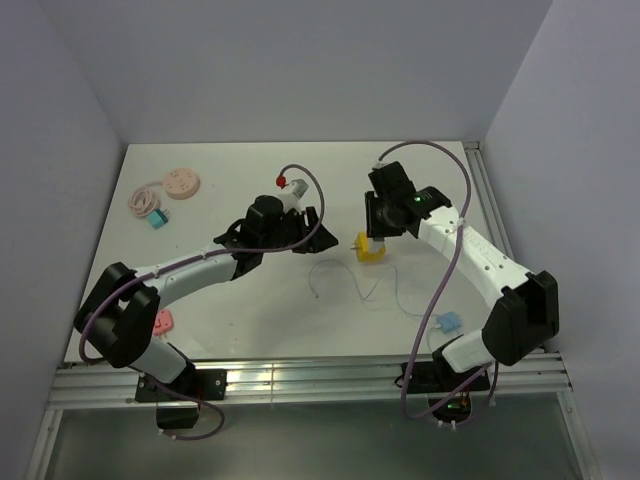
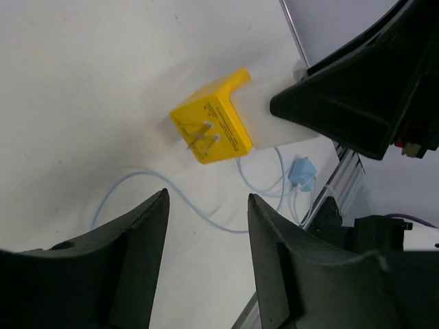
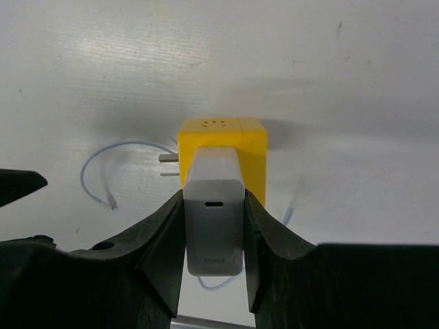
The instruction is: Insert the plug
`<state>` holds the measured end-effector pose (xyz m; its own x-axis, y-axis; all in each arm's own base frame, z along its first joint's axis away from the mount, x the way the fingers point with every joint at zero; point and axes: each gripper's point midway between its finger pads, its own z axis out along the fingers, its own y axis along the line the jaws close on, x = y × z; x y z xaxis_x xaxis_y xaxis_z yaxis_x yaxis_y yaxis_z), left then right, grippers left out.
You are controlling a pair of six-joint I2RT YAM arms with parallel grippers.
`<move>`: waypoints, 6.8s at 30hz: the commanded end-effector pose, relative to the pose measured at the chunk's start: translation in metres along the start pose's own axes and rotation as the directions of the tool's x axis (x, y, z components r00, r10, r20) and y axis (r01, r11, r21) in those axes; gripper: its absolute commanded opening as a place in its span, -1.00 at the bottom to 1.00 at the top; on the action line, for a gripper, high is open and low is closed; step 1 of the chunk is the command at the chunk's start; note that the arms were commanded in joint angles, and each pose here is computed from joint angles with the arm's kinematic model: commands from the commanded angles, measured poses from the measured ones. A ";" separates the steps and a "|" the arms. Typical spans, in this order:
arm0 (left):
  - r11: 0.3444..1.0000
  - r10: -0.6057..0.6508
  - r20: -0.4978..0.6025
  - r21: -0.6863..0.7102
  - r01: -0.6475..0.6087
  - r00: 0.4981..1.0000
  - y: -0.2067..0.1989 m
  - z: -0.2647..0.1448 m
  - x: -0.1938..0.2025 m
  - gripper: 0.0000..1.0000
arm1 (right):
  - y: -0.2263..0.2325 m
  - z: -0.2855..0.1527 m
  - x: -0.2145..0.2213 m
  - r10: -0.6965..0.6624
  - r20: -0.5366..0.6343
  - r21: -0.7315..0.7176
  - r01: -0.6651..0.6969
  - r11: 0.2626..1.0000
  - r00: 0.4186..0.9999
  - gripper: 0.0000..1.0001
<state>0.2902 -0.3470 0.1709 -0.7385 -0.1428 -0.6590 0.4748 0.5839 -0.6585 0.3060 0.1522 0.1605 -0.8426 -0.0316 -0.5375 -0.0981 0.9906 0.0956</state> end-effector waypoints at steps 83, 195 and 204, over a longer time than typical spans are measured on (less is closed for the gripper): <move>0.993 -0.111 -0.030 0.026 0.111 0.993 0.049 0.082 0.029 -0.30 | -0.007 0.009 0.032 -0.006 -0.111 -0.015 0.004 1.000 0.994 -1.00; 0.996 -0.084 -0.072 -0.044 0.081 0.994 0.064 0.062 0.048 0.06 | 0.018 0.090 -0.023 -0.065 -0.391 -0.058 0.045 0.997 0.918 0.41; 0.996 -0.044 -0.019 -0.083 0.042 0.999 0.054 0.030 0.032 0.13 | -0.036 0.032 -0.041 0.110 -0.130 0.234 -0.077 0.969 0.985 0.44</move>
<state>0.3063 -0.3523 0.0774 -0.8152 -0.1355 -0.5631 0.3650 0.6346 -0.6812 0.3657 0.1602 0.1142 -0.9626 -0.0749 -0.2603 -0.0829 0.9964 0.0200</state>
